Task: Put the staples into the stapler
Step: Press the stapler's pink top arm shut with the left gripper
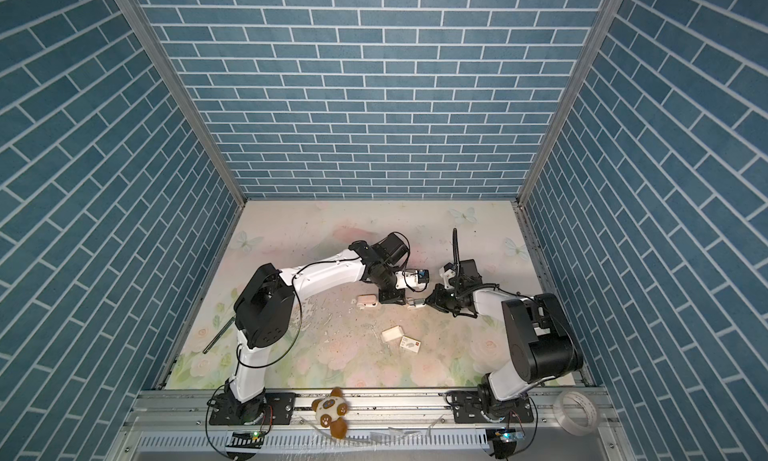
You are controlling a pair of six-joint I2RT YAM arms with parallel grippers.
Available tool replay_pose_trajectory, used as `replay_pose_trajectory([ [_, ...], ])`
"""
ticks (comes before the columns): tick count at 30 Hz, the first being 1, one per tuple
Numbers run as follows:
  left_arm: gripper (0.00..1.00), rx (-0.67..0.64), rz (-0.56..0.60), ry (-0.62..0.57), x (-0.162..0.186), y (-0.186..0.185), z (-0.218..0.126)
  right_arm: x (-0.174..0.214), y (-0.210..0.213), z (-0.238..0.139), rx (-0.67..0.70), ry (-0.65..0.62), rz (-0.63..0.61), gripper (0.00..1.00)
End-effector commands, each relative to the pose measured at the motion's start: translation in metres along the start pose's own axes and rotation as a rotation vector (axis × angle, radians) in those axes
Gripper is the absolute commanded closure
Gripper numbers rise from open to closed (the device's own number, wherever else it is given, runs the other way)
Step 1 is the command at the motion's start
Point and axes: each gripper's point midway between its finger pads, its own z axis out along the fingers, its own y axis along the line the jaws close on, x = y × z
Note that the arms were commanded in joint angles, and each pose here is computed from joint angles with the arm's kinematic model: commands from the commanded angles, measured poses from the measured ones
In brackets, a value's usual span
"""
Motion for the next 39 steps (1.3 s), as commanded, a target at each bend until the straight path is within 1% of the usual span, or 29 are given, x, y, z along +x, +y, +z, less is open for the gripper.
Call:
replay_pose_trajectory([
  [1,0.57,0.009,0.006,0.031,0.005,-0.003,0.005,0.011,-0.005,0.005,0.016,0.053,-0.010,0.91],
  [5,0.58,0.008,0.009,0.041,0.009,-0.004,0.006,0.012,-0.005,0.005,0.015,0.054,-0.010,0.91],
  [11,0.69,0.016,0.004,0.046,0.011,-0.005,0.008,0.012,-0.003,0.006,0.000,0.061,-0.013,0.91],
  [18,0.75,0.022,0.006,0.038,0.007,-0.006,0.005,0.016,0.002,0.009,-0.022,0.080,-0.016,0.92],
  [24,0.85,0.025,0.007,0.051,0.005,-0.006,0.008,0.022,0.005,0.015,-0.026,0.102,-0.026,0.94],
  [39,0.86,0.027,0.034,0.058,-0.011,-0.011,0.022,0.030,0.009,0.022,-0.045,0.108,-0.016,0.96],
])
